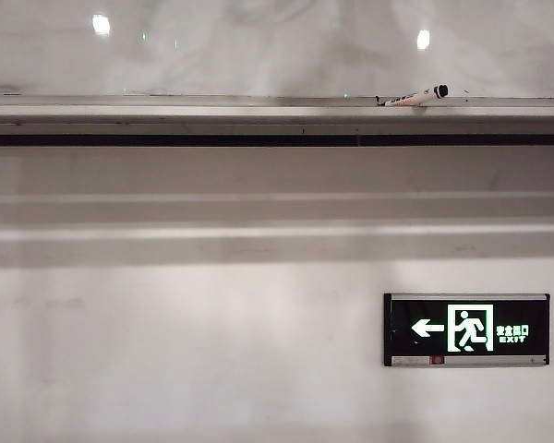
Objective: Wipe the whiteboard clean using the black magnetic whiteboard eraser attached to the whiteboard.
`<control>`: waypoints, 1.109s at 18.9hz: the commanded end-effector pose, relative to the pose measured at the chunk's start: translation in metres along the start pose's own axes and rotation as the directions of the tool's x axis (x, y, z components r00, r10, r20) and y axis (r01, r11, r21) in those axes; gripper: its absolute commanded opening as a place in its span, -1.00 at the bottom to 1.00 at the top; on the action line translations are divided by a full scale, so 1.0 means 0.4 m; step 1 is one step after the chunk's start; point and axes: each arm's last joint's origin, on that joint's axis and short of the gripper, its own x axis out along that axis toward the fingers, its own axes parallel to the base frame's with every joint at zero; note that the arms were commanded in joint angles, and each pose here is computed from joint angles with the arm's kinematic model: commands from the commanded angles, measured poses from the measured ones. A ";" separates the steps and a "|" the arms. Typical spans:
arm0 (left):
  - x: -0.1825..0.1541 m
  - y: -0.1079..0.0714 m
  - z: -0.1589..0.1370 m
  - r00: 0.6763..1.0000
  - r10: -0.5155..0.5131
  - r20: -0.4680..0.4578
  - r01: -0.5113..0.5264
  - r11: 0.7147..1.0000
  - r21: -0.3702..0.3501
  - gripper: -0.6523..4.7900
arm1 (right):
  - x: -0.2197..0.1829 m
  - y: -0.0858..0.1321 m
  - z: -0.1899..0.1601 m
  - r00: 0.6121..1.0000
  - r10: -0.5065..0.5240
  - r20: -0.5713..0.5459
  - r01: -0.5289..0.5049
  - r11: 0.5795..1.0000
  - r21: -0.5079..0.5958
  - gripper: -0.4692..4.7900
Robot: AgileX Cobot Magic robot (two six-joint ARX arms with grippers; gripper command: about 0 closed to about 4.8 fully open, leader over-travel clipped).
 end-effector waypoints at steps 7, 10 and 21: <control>-0.004 -0.002 0.010 1.000 -0.009 0.022 0.009 1.000 0.002 -0.78 | -0.007 0.086 -0.056 0.914 0.397 -0.080 -0.403 0.912 -0.079 -0.62; -0.004 -0.002 0.010 1.000 -0.009 0.022 0.009 1.000 0.002 -0.78 | -0.011 0.112 -0.066 0.892 0.439 -0.111 -0.451 0.883 -0.128 -0.62; -0.005 -0.002 0.010 1.000 -0.006 0.021 0.006 1.000 0.002 -0.78 | -0.144 -0.075 0.112 0.947 0.319 0.047 -0.314 0.945 -0.089 0.10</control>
